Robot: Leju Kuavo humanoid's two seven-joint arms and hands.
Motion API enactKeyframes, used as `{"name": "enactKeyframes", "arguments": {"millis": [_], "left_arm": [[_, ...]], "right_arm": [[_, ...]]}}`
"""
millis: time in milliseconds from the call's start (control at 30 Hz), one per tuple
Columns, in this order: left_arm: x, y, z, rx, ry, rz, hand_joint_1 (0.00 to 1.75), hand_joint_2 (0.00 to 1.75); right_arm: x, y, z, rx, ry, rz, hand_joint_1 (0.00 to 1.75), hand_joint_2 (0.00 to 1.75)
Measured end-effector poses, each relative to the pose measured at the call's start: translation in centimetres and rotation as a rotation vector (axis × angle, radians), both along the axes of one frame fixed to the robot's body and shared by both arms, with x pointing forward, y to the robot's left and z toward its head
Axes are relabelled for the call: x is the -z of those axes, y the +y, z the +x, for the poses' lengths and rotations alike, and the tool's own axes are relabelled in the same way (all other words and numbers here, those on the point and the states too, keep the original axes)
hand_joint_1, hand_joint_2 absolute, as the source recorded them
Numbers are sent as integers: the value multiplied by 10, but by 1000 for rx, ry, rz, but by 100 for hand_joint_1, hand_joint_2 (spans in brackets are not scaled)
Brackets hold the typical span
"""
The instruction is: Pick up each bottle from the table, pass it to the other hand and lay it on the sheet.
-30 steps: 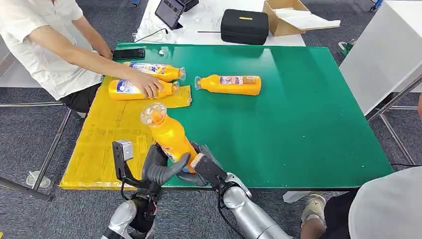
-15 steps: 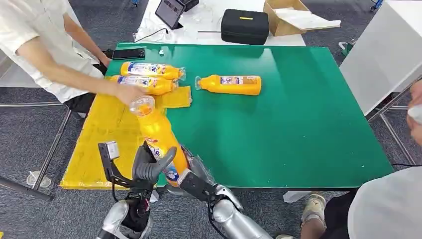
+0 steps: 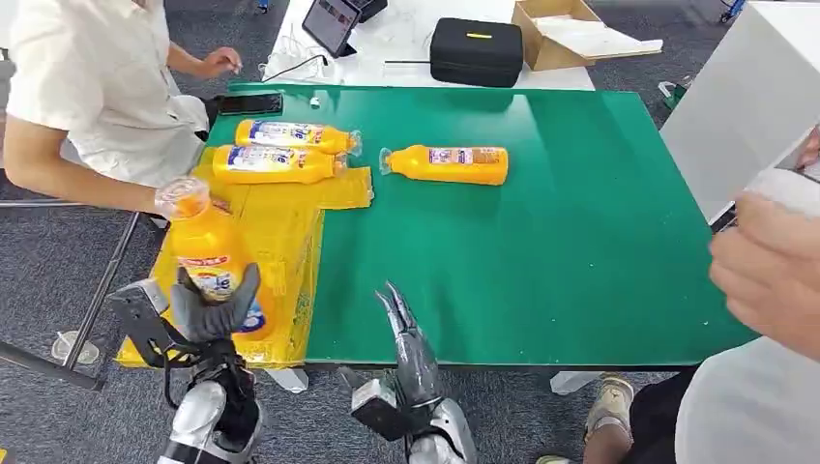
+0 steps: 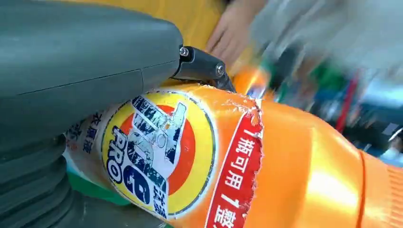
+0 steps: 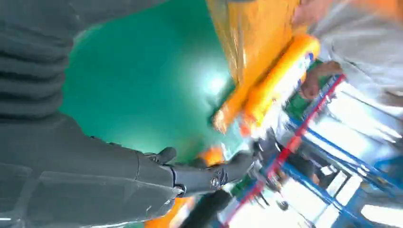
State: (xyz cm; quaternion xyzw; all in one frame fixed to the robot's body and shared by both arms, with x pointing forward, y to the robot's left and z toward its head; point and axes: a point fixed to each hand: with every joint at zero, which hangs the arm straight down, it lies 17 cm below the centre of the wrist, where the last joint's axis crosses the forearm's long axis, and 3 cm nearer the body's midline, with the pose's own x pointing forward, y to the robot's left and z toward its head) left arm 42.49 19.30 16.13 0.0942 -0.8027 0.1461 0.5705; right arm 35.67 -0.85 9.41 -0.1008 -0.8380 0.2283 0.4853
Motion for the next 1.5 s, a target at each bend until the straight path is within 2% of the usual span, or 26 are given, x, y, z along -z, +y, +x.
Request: {"name": "enactKeyframes", "arguments": {"millis": [67,100,200,300,467,667,700,767,800,833,867,900,1133,1500], "left_arm": [[-17,2,0,-43,-64,249,175,175],[-21,0,1,-53,-85,363,175,175],[-10,-17,12,-35,-53,709,175,175],[37,-44,23,106,60,959,175,175],[88,-70,26,269,184,1067,175,175],[121,-95,24,375,227,1242,175,175],[127,-99,24,403,234,1266,164,175],[141,-105,23,466,259,1295,168,175],[148,-106,23,502,278,1294,42,175],[155,-107,23,537,298,1292,19,175],[159,-108,24,562,307,1297,19,175],[160,-108,27,579,313,1299,2,175],[182,-100,32,702,392,1313,0,175],[189,-90,36,732,422,1333,0,175]], "right_arm": [[-12,-23,5,75,-49,-18,0,0],[-17,-36,8,118,-62,-13,0,175],[-31,-78,19,250,-71,52,0,175],[-37,-110,26,336,-61,134,0,175],[-44,-125,28,369,-68,176,0,175],[-49,-122,28,359,-77,192,0,175],[-50,-121,28,354,-77,197,0,175],[-52,-115,28,338,-75,214,0,175],[-52,-113,28,333,-71,224,0,175],[-53,-110,28,324,-70,230,0,175],[-53,-107,28,316,-68,233,0,175],[-53,-105,28,310,-66,237,0,175],[-45,-97,27,283,-34,255,0,175],[-35,-94,26,265,-15,239,0,175]]}}
